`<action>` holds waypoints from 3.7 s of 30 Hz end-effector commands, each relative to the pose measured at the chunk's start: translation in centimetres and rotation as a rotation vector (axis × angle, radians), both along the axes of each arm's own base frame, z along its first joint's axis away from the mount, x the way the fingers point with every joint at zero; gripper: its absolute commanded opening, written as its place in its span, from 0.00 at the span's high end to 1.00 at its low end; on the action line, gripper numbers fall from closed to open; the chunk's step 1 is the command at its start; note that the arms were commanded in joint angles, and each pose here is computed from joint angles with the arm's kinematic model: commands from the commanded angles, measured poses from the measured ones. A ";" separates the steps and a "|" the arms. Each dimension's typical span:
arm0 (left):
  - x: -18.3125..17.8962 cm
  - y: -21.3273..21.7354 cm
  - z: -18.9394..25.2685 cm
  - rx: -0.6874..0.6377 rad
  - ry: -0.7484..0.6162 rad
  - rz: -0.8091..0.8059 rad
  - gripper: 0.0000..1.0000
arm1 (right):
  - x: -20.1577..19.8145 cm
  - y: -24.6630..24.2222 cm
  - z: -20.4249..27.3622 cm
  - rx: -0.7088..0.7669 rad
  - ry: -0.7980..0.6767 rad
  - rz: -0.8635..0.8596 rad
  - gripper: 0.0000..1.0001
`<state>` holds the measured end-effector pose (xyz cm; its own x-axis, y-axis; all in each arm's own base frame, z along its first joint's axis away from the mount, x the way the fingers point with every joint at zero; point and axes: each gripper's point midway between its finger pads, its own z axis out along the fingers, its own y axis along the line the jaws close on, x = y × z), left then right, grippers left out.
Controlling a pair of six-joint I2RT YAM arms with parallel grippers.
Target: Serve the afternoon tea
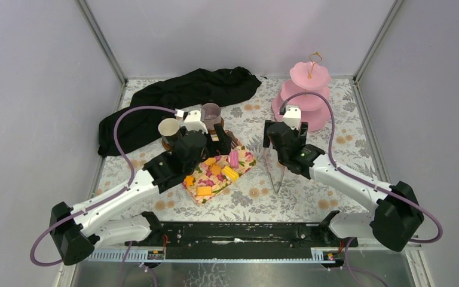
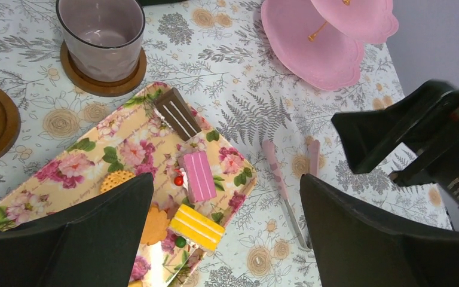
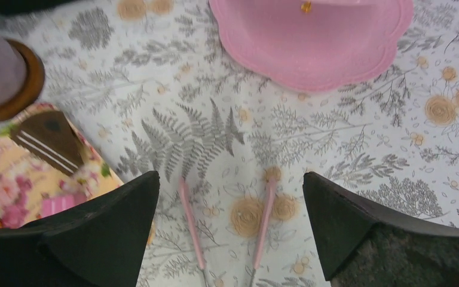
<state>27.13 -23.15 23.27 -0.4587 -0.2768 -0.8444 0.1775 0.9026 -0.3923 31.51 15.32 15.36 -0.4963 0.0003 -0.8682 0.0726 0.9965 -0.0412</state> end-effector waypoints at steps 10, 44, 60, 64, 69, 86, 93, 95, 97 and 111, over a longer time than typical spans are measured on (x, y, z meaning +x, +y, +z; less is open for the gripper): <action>0.7 1.9 0.7 -0.117 -0.038 0.008 0.00 | 0.9 -2.2 2.9 0.084 -0.138 -0.197 0.01; 0.1 3.7 1.4 -0.105 -0.114 0.032 0.03 | 14.5 -7.8 -0.7 0.837 -0.239 -0.509 0.19; -0.2 4.1 0.4 -0.098 -0.120 0.025 0.06 | 16.9 -8.9 -1.3 0.942 -0.312 -0.509 0.25; -0.2 4.0 0.4 -0.104 -0.119 0.020 0.07 | 17.8 -9.2 -2.5 0.939 -0.306 -0.524 0.28; -0.4 4.0 0.1 -0.108 -0.118 0.019 0.08 | 18.6 -9.6 -2.4 0.958 -0.336 -0.517 0.32; -0.1 4.4 -0.1 -0.099 -0.127 0.036 0.09 | 20.8 -9.5 -2.7 0.999 -0.342 -0.497 0.68; 0.1 4.6 0.0 -0.101 -0.130 0.049 0.09 | 20.5 -8.7 -2.1 1.005 -0.307 -0.458 0.96; 0.2 4.7 0.0 -0.102 -0.129 0.052 0.09 | 20.0 -8.4 -2.0 1.008 -0.286 -0.446 0.99; 0.3 4.8 0.0 -0.105 -0.129 0.057 0.09 | 19.2 -8.2 -1.9 1.016 -0.274 -0.435 1.00; 0.7 5.6 1.1 -0.136 -0.164 0.076 0.09 | 14.8 -5.0 0.2 1.229 -0.233 -0.325 1.00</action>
<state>27.26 -17.66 22.69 -0.3548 -0.3822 -0.8533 0.1611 0.8740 -0.4584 46.65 8.40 11.00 -0.1370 0.9360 -0.3244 0.3346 0.3519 0.8742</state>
